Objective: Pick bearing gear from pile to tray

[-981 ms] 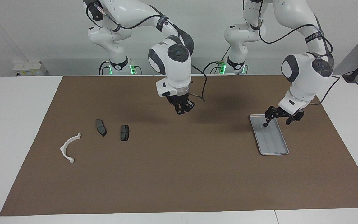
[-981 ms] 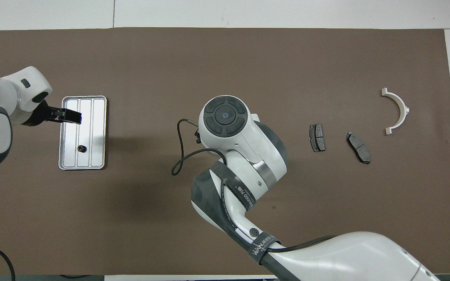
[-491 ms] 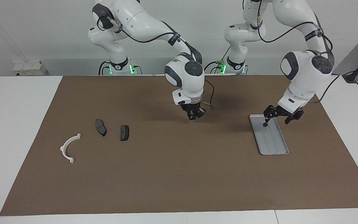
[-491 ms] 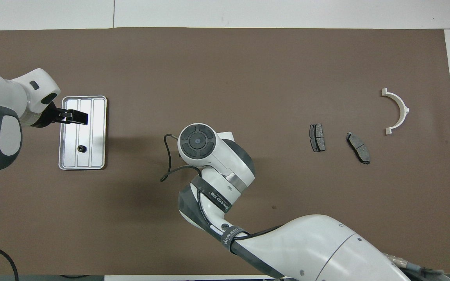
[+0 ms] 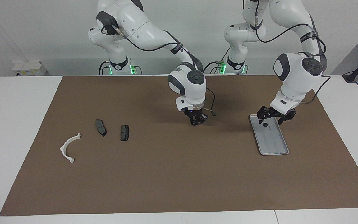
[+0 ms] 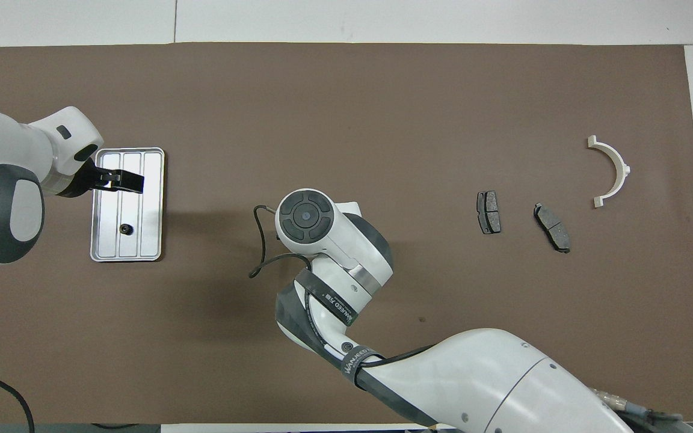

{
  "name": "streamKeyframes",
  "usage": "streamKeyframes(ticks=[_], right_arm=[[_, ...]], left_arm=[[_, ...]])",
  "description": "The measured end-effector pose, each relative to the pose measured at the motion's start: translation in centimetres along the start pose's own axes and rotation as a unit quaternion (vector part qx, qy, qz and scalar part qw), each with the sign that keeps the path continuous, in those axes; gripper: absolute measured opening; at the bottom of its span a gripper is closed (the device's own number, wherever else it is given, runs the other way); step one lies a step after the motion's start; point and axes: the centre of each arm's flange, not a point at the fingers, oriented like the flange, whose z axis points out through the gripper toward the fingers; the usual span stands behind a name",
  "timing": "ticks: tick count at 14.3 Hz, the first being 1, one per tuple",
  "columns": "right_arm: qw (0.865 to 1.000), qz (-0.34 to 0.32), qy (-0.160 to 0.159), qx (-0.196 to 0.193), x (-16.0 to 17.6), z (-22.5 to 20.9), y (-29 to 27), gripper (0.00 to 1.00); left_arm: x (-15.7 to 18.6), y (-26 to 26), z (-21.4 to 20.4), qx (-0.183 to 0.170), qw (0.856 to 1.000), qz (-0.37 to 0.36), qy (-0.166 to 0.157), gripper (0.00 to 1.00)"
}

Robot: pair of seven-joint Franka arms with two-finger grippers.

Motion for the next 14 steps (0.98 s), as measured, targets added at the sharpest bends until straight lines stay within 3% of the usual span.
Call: streamKeyframes(ticks=[3, 5, 9, 14], right_arm=[[1.000, 0.003, 0.007, 0.002, 1.0, -0.5, -0.1, 0.79], [1.000, 0.020, 0.014, 0.010, 3.4, -2.2, -0.1, 0.98], [0.999, 0.026, 0.036, 0.030, 12.5, -8.7, 2.9, 1.00], [0.995, -0.088, 0.039, 0.018, 21.5, -15.2, 9.8, 1.00]], left_arm=[[-0.1, 0.5, 0.2, 0.000, 1.000, -0.001, 0.000, 1.00], [-0.1, 1.0, 0.5, 0.000, 1.000, -0.011, 0.000, 1.00], [-0.5, 9.4, 1.3, -0.006, 0.998, -0.060, 0.009, 1.00], [-4.8, 24.9, 2.4, -0.010, 0.997, -0.073, -0.004, 1.00]])
